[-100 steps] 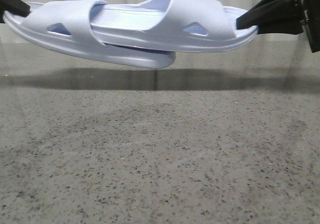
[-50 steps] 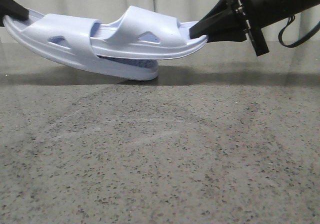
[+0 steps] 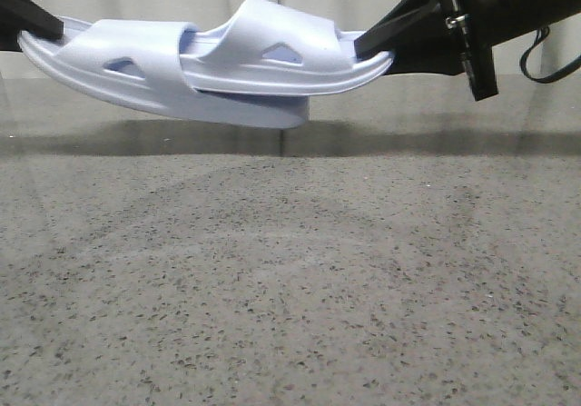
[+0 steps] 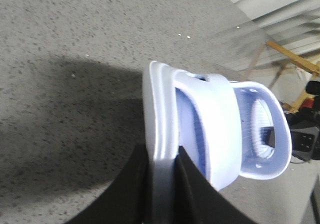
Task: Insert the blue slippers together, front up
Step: 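Slide the right-held slipper onto the left-held slipper, stacking them, then lower the stacked slippers onto the table and open both grippers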
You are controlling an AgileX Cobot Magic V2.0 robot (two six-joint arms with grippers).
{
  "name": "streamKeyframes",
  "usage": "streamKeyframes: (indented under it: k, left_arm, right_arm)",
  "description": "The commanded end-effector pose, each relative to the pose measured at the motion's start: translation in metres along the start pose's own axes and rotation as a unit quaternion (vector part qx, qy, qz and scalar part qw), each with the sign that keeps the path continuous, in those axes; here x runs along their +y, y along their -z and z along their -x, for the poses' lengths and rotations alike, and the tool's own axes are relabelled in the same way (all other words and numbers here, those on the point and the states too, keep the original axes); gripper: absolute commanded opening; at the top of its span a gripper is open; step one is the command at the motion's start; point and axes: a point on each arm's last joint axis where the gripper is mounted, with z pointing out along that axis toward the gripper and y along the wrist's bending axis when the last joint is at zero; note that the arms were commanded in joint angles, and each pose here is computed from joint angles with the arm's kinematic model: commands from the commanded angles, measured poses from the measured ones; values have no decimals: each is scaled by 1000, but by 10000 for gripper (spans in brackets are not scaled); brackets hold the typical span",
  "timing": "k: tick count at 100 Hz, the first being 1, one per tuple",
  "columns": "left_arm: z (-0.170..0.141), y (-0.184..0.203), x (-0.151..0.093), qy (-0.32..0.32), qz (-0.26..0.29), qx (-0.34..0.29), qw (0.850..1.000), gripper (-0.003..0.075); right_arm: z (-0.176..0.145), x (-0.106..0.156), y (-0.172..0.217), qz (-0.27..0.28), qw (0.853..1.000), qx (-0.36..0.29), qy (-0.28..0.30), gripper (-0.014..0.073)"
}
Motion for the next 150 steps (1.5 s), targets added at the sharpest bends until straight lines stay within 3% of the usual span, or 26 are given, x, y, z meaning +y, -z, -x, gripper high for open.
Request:
streamKeyframes:
  k: [1,18,40,83,95,117,150]
  left_arm:
    - [3,13,-28,-9,-75,-2,997,15]
    - [6,15,-24,-6,-62,-18,998,15]
    - [9,15,-21,-8,-46,-34,998,15]
    - [1,-22,-20,-45,-17,3,999,24]
    - [0,-23,-18,-62,-5,4,998,122]
    - [-1,-23,-10,-84,36,17,996,462]
    - [15,16,-8,-112,29,8,993,476]
  right_arm:
    - [14,29,26,68,997,-26,25,133]
    - [17,23,56,45,998,-40,22,133]
    - [22,38,91,14,996,-79,49,133]
    - [21,49,101,0,995,-79,53,133]
    - [20,48,100,-4,996,-73,50,133]
    - [20,48,100,-4,996,-73,50,133]
    - [19,48,101,-6,996,-70,52,133]
